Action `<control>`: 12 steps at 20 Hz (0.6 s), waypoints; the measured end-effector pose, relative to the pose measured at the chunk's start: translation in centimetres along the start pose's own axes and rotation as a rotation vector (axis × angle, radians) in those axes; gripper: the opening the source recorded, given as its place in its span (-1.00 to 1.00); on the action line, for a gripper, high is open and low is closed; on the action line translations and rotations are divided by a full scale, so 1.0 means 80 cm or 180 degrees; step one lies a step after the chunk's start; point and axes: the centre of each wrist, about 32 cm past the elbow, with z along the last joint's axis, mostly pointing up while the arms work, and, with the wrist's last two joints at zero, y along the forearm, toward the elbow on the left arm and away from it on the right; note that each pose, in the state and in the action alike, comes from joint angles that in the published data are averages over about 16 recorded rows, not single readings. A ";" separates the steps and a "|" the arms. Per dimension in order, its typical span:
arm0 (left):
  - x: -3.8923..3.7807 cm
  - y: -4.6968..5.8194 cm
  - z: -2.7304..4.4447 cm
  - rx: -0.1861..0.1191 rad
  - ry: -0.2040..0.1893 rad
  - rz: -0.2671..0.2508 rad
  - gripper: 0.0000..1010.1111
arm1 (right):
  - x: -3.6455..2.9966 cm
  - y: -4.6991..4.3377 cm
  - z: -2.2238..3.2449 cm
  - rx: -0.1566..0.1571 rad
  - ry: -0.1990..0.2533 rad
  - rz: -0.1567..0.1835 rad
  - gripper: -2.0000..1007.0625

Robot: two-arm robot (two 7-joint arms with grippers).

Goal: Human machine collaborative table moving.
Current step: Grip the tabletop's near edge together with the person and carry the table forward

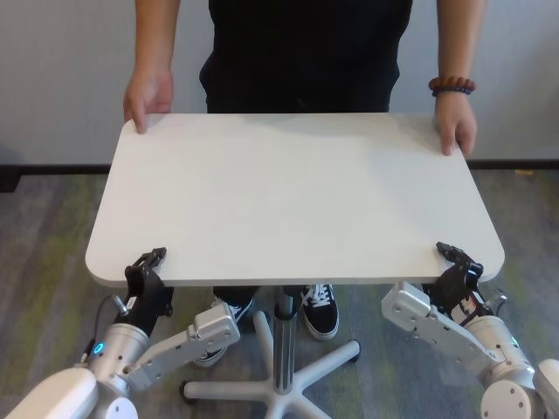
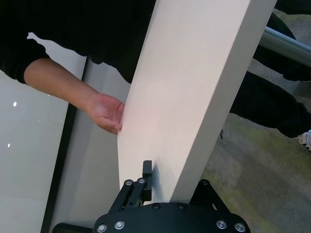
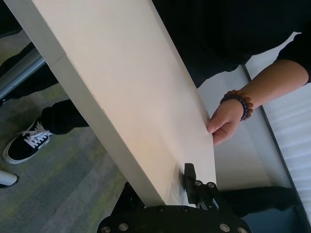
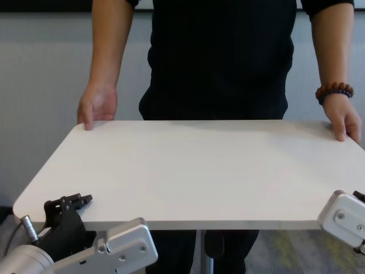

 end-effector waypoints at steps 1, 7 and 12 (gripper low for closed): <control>0.0006 0.000 0.0004 -0.0003 -0.0001 0.0002 -0.35 | 0.0002 0.000 0.0000 0.0000 -0.0007 -0.0002 -0.29; 0.0066 0.003 0.0057 -0.0031 -0.0011 0.0040 -0.35 | 0.0030 -0.003 0.0013 0.0010 -0.0055 -0.0037 -0.29; 0.0159 0.006 0.0145 -0.0076 -0.0030 0.0108 -0.36 | 0.0075 -0.005 0.0045 0.0038 -0.0099 -0.0087 -0.30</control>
